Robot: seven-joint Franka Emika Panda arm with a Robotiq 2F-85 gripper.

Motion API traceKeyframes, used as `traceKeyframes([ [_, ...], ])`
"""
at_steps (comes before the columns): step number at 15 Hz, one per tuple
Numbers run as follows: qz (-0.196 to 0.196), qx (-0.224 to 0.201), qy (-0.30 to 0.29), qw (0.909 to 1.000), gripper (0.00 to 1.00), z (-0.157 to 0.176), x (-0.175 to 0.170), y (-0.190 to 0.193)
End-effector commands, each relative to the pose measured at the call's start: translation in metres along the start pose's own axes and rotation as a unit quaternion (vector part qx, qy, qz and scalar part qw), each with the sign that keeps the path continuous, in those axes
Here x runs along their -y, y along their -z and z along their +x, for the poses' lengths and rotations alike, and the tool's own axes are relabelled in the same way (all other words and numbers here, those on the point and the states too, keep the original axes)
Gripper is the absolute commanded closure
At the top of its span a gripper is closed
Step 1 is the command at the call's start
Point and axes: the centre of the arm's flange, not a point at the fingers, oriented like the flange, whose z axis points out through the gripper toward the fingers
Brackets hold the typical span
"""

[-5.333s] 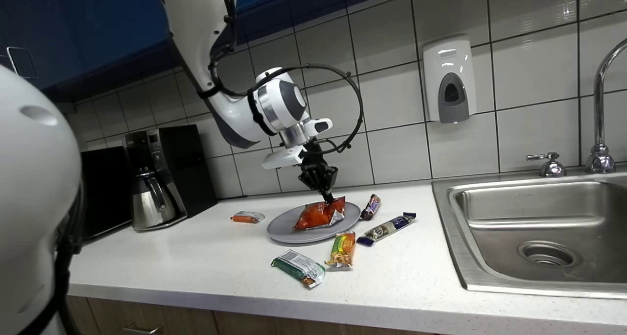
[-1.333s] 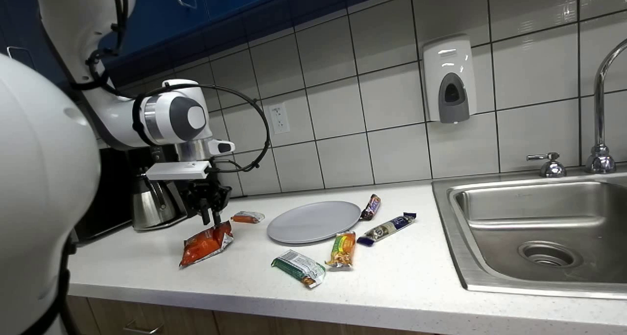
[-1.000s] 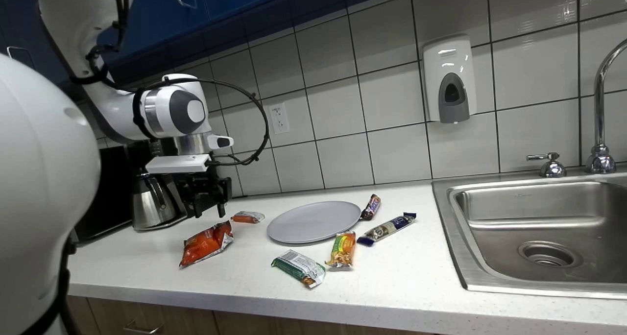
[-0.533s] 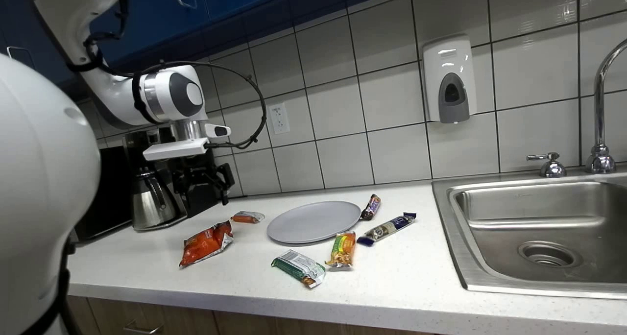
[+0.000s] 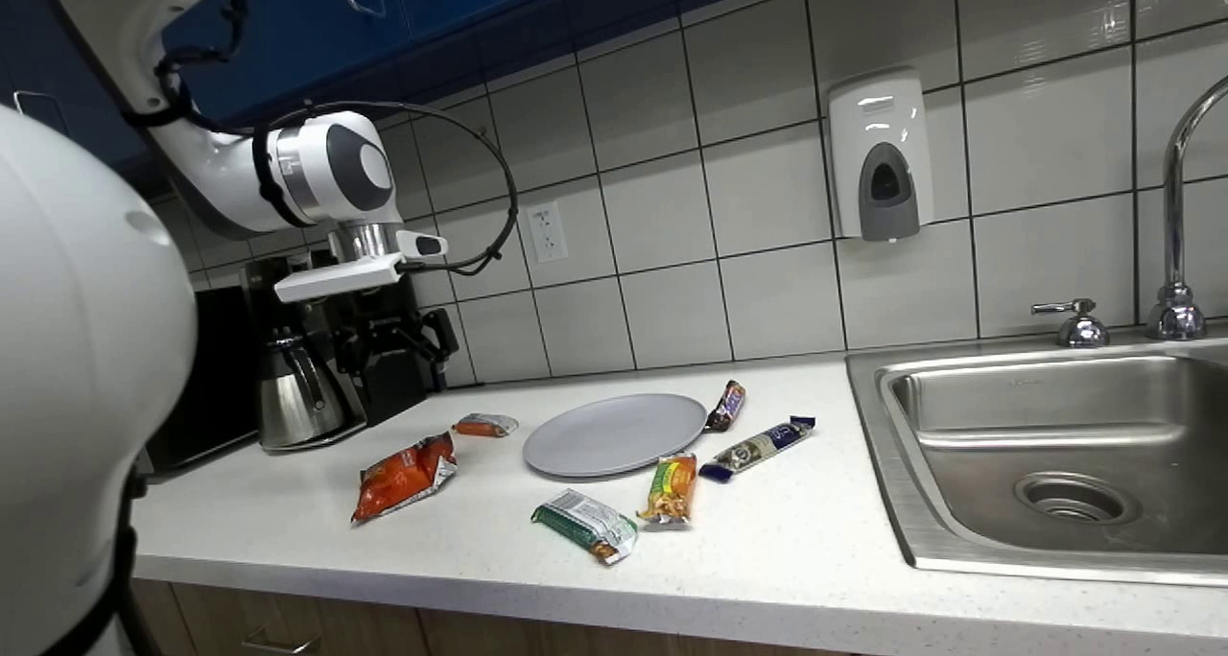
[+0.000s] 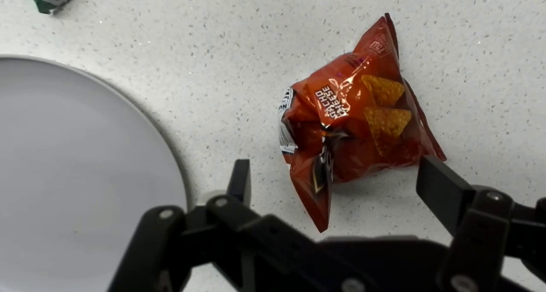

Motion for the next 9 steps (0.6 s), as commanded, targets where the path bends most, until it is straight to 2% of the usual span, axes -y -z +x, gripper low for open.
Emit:
traceKeyframes([
  [1, 0.0, 0.0, 0.0, 1.0, 0.0, 0.0, 0.0, 0.0],
  [7, 0.0, 0.0, 0.0, 1.0, 0.0, -0.0001, 0.0, -0.0001],
  [9, -0.006, -0.007, -0.029, 0.9995, 0.0, 0.0031, 0.0043, -0.0016],
])
